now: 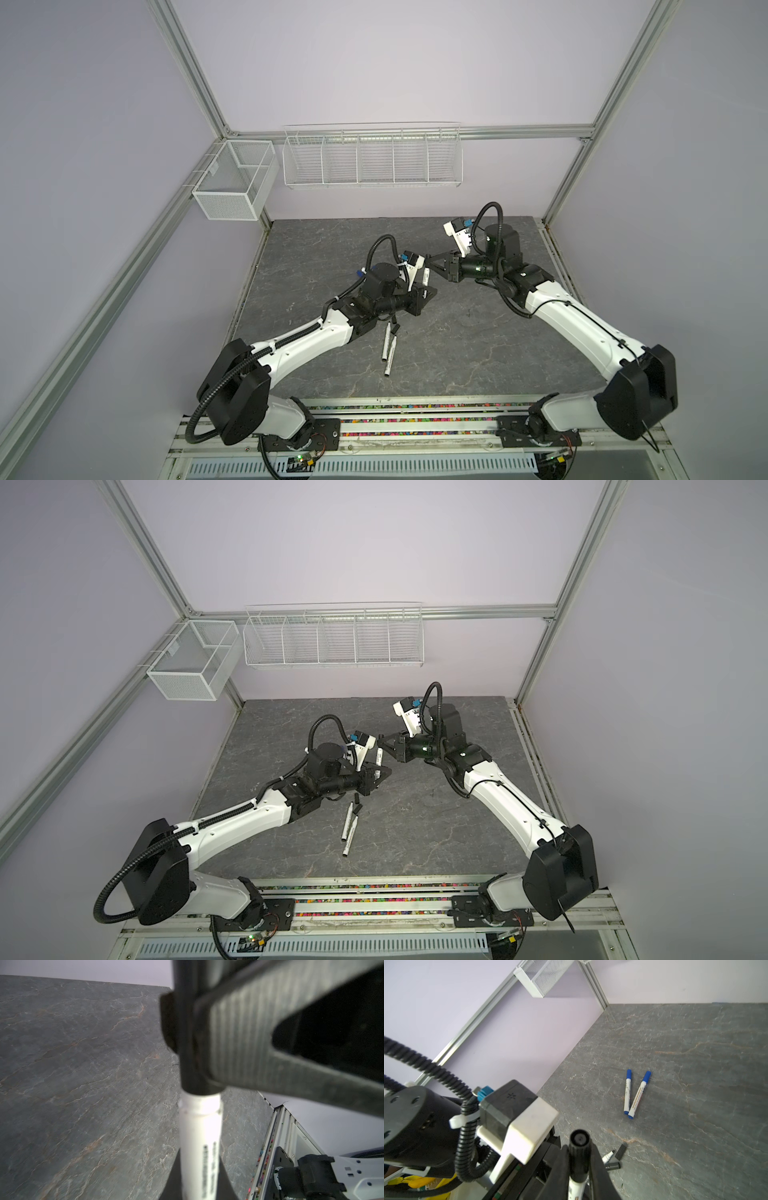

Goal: Insert the pens into the pen caps
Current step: 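Lift the black cap with the right gripper and lower it onto the marker tip, then open the right gripper and draw it back from the capped marker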

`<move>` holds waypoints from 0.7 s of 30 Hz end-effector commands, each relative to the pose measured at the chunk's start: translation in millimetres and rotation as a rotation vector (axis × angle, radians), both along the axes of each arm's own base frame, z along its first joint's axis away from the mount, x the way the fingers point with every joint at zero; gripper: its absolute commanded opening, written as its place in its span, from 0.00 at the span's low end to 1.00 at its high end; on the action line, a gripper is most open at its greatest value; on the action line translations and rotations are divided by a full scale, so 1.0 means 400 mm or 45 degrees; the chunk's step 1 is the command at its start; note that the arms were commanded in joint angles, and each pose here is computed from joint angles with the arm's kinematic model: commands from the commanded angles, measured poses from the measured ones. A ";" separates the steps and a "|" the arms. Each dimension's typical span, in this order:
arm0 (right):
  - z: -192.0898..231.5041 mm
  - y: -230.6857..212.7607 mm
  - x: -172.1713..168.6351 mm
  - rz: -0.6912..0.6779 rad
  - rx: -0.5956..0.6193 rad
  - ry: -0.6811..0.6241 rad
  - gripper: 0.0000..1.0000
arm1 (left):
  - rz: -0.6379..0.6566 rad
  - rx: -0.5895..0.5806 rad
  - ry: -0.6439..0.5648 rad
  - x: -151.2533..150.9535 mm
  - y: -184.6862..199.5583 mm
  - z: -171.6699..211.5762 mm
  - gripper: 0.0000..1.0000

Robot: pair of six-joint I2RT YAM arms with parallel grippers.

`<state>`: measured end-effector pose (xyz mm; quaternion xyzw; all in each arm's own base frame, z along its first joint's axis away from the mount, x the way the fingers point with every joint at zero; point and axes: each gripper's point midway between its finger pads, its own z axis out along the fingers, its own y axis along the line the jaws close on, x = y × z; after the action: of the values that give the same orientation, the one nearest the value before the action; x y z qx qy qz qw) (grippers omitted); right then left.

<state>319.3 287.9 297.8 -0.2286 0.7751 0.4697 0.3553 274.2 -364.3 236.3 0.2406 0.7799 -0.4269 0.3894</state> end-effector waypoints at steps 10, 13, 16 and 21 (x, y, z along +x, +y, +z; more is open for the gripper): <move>0.034 -0.024 -0.086 0.055 -0.039 -0.042 0.45 | 0.124 -0.010 -0.413 0.075 -0.005 0.126 0.00; 0.060 -0.061 -0.065 -0.057 -0.068 -0.115 0.53 | 0.094 -0.022 -0.438 0.048 -0.005 0.117 0.00; 0.098 -0.100 -0.034 -0.180 -0.086 -0.184 0.56 | 0.056 -0.018 -0.426 0.023 -0.009 0.101 0.00; 0.155 -0.111 0.000 -0.248 -0.061 -0.246 0.56 | -0.005 -0.036 -0.401 -0.018 -0.019 0.085 0.00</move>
<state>309.1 248.1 343.3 -0.2098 0.7749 0.4069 0.4357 277.1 -370.8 253.3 0.2899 0.7279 -0.3793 0.4922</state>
